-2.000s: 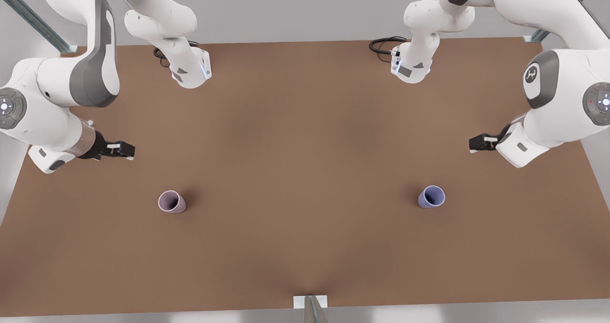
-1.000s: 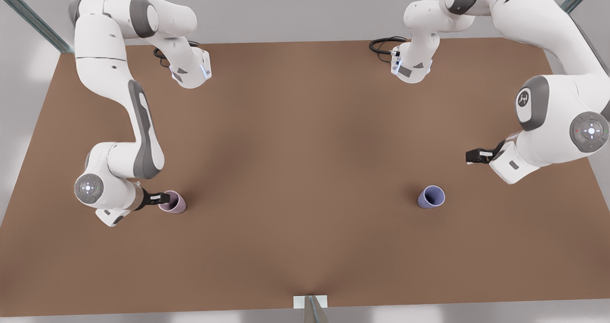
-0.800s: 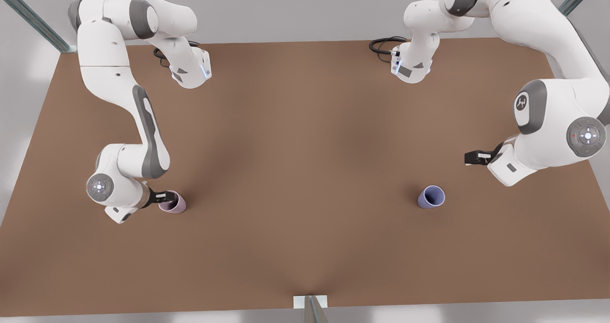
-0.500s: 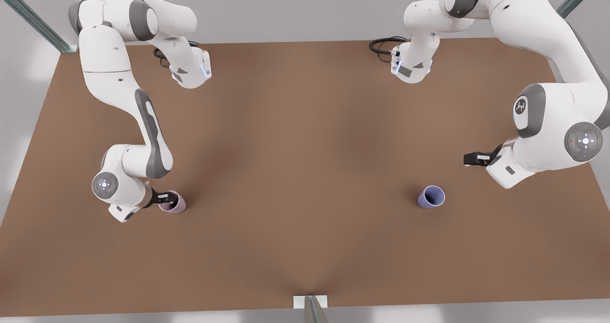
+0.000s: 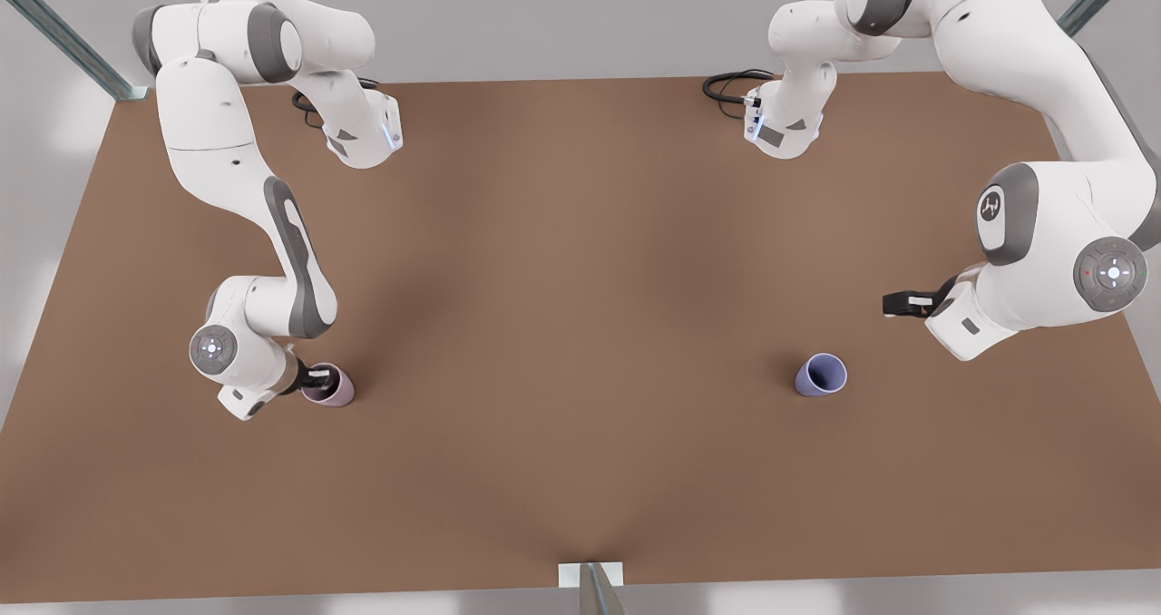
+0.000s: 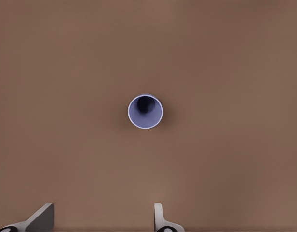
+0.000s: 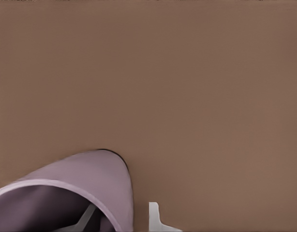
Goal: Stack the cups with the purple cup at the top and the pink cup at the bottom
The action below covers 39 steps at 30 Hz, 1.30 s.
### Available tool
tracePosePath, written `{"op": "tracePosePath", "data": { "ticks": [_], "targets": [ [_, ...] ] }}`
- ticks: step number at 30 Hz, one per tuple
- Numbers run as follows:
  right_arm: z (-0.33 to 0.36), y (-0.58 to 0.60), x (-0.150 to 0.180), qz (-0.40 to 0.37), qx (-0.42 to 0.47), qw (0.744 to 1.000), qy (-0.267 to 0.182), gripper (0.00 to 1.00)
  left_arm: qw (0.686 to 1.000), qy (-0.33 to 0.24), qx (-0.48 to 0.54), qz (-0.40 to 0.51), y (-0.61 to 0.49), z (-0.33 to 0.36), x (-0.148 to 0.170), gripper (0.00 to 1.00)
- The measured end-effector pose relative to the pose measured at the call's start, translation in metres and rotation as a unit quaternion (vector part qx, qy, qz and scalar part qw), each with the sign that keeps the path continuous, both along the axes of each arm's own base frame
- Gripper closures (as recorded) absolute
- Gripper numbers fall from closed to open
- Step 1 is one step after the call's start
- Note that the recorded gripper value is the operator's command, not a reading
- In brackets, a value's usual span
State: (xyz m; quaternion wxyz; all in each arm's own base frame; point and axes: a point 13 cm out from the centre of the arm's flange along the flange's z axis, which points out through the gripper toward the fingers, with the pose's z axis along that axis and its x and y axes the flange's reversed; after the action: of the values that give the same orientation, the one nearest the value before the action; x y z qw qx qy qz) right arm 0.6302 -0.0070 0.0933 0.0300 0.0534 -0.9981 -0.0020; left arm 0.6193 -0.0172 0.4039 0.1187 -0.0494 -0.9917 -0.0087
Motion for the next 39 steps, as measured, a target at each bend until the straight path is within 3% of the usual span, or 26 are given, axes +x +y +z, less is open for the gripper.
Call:
{"op": "tracePosePath", "data": {
  "ticks": [7,11,21,29,34,37,39],
  "targets": [
    [-0.004,0.002,0.001,-0.003,0.005,1.000,-0.004,0.63,1.000,0.002,0.000,0.000,0.000,0.001,-0.001,0.00],
    [-0.006,0.003,0.003,-0.002,0.006,1.000,-0.005,0.79,1.000,0.002,0.000,-0.001,-0.001,0.001,-0.001,0.00],
    [0.023,0.058,0.009,0.028,0.035,0.999,-0.023,0.79,1.000,0.004,0.000,-0.001,-0.001,0.001,-0.003,0.00],
    [0.109,0.345,0.008,0.131,0.085,0.986,-0.050,0.79,1.000,0.012,-0.001,-0.003,-0.002,-0.035,-0.015,0.00],
    [0.118,0.545,-0.046,0.153,0.120,0.980,-0.041,0.79,1.000,0.002,-0.003,-0.003,0.000,-0.113,-0.038,0.00],
    [0.090,0.608,-0.080,0.139,0.109,0.984,-0.036,0.79,1.000,-0.029,-0.005,-0.003,0.001,-0.161,-0.033,0.00],
    [0.068,0.616,-0.082,0.108,0.099,0.989,-0.031,0.79,0.998,-0.055,-0.007,-0.002,0.002,-0.178,-0.022,0.00]
  ]
}}
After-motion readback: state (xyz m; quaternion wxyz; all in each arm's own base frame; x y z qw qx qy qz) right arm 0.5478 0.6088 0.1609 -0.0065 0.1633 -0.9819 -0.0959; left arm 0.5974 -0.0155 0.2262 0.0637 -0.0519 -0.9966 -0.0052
